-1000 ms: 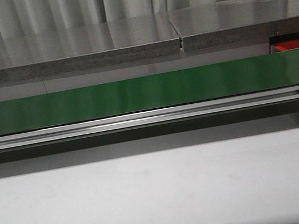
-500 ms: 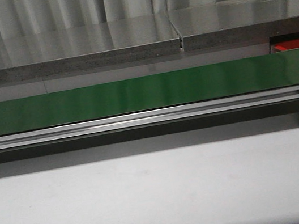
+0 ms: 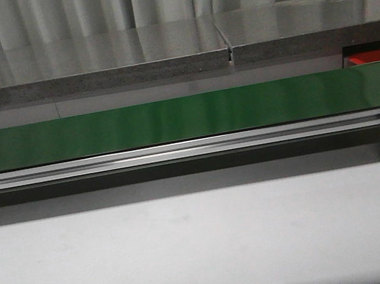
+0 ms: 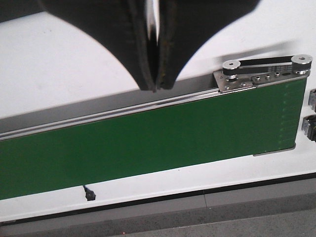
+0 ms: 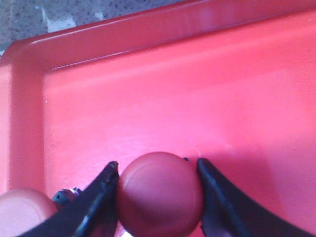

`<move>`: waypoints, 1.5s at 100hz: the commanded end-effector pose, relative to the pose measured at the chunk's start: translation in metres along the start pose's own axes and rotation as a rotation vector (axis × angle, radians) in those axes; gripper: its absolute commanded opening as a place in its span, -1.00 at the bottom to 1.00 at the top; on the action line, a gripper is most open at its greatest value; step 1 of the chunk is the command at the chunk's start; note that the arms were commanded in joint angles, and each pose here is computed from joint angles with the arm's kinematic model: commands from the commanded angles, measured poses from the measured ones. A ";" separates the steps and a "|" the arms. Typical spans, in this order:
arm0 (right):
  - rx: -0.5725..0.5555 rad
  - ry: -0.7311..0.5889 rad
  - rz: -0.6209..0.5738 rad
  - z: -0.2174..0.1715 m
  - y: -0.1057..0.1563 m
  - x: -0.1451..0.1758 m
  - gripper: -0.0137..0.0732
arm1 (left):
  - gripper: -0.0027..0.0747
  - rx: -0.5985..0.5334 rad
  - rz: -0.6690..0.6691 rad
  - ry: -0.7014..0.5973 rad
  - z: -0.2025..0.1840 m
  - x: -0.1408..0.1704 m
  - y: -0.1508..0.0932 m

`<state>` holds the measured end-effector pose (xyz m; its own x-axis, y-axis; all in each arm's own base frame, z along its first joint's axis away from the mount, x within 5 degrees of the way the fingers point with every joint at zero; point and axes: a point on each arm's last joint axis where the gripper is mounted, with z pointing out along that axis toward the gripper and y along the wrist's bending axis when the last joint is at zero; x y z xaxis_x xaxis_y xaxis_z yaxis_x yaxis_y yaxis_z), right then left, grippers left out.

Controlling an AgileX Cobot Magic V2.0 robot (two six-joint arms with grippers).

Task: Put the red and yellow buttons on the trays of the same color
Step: 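Carry the red button into the red tray and open the right gripper, then raise the right gripper out of the red tray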

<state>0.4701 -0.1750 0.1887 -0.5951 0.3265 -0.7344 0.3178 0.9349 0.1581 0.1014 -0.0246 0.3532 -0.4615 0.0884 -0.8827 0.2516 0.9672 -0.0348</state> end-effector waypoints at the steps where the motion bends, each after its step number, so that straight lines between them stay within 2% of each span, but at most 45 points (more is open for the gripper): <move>1: 0.002 -0.132 -0.001 -0.029 0.004 -0.034 -0.20 | -0.98 0.002 -0.013 -0.091 -0.005 -0.013 -0.001; 13: 0.004 -0.137 0.000 -0.029 0.004 -0.034 0.24 | -0.98 0.002 -0.013 -0.091 -0.005 -0.013 -0.001; 20: 0.004 -0.137 0.000 -0.029 0.004 -0.034 0.32 | -0.98 0.002 -0.013 -0.091 -0.005 -0.013 -0.001; 77: -0.007 -0.120 -0.003 -0.033 0.006 -0.035 0.33 | -0.98 0.002 -0.013 -0.091 -0.005 -0.013 -0.001; 105: -0.009 -0.176 -0.011 -0.055 0.010 -0.050 0.33 | -0.98 0.002 -0.013 -0.091 -0.005 -0.013 -0.001; 123: -0.031 -0.166 -0.036 -0.074 0.016 -0.057 0.32 | -0.98 0.002 -0.013 -0.091 -0.005 -0.013 -0.001; 133: -0.041 -0.150 -0.080 -0.087 0.020 -0.058 0.21 | -0.98 0.002 -0.013 -0.091 -0.005 -0.013 -0.001; 138: -0.048 -0.140 -0.102 -0.094 0.023 -0.058 0.07 | -0.98 0.002 -0.013 -0.091 -0.005 -0.013 -0.001; 150: -0.050 -0.125 -0.142 -0.110 0.031 -0.053 -0.41 | -0.98 0.002 -0.013 -0.091 -0.005 -0.013 -0.001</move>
<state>0.4450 -0.1564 0.2564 -0.6147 0.2437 -0.7502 0.2231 0.9660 0.1310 0.1014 -0.0246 0.3532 -0.4615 0.0884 -0.8827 0.2516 0.9672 -0.0348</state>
